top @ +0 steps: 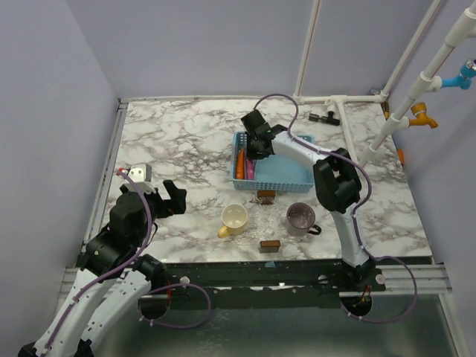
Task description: Prepare toiletry sets of a toothbrush and toothpaste on the tray
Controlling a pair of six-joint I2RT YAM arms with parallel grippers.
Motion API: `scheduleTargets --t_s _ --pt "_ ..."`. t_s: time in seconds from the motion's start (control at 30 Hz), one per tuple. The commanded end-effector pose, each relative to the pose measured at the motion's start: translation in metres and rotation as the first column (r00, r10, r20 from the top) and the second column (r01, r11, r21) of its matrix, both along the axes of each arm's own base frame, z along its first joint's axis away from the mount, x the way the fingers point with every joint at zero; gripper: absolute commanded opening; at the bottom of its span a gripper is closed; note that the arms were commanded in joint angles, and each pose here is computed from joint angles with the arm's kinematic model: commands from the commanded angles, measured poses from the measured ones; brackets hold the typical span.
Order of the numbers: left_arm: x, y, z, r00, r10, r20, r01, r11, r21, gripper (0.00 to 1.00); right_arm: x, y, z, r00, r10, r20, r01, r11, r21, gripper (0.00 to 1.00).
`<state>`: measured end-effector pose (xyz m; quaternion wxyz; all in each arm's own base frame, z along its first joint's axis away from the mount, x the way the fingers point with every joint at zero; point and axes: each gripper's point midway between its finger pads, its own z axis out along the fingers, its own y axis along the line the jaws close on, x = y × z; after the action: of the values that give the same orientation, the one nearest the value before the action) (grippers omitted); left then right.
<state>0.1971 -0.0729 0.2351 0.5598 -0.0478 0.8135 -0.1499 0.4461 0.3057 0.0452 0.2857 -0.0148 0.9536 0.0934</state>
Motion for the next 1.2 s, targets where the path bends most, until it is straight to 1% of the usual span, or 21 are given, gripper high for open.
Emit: scheduleTargets --t_s 0.0,0.1,0.27,0.47,0.63,0.87,0.97,1.07,1.17 --pt "-0.002 0.001 0.002 1.000 0.000 0.000 0.000 1.000 -0.009 0.99 0.006 -0.019 0.048 0.994 -0.038 0.100 0.044 0.997 -0.057 0.00" --pt "-0.002 0.001 0.002 1.000 -0.001 0.001 0.001 1.000 -0.010 0.99 0.009 -0.023 0.063 0.989 -0.047 0.137 0.057 0.996 -0.066 0.00" --pt "-0.002 0.001 0.002 1.000 0.001 0.001 -0.001 1.000 -0.009 0.99 0.011 -0.031 0.073 0.982 -0.061 0.179 0.077 0.993 -0.086 0.00" --pt "-0.001 -0.003 0.001 1.000 -0.015 -0.004 0.015 1.000 -0.012 0.99 0.012 -0.033 0.096 0.973 -0.054 0.224 0.071 0.995 -0.066 0.00" --pt "-0.002 -0.008 0.002 0.999 -0.041 -0.001 0.041 0.999 -0.025 0.99 0.005 -0.026 0.122 0.963 -0.017 0.268 0.017 1.000 0.003 0.00" --pt "-0.006 -0.035 0.009 0.986 -0.169 -0.010 0.167 0.982 -0.088 0.99 -0.020 -0.010 0.171 0.942 0.058 0.332 -0.109 0.985 0.138 0.00" --pt "-0.009 -0.045 0.013 0.976 -0.215 -0.025 0.210 0.970 -0.123 0.99 -0.036 -0.001 0.196 0.926 0.084 0.369 -0.166 0.966 0.198 0.00" --pt "-0.012 -0.056 0.021 0.967 -0.256 -0.011 0.250 0.953 -0.173 0.99 -0.059 0.014 0.216 0.909 0.113 0.402 -0.231 0.938 0.259 0.00" --pt "-0.022 -0.073 0.031 0.940 -0.342 0.009 0.334 0.911 -0.241 0.99 -0.085 0.030 0.237 0.889 0.133 0.438 -0.293 0.901 0.321 0.00"
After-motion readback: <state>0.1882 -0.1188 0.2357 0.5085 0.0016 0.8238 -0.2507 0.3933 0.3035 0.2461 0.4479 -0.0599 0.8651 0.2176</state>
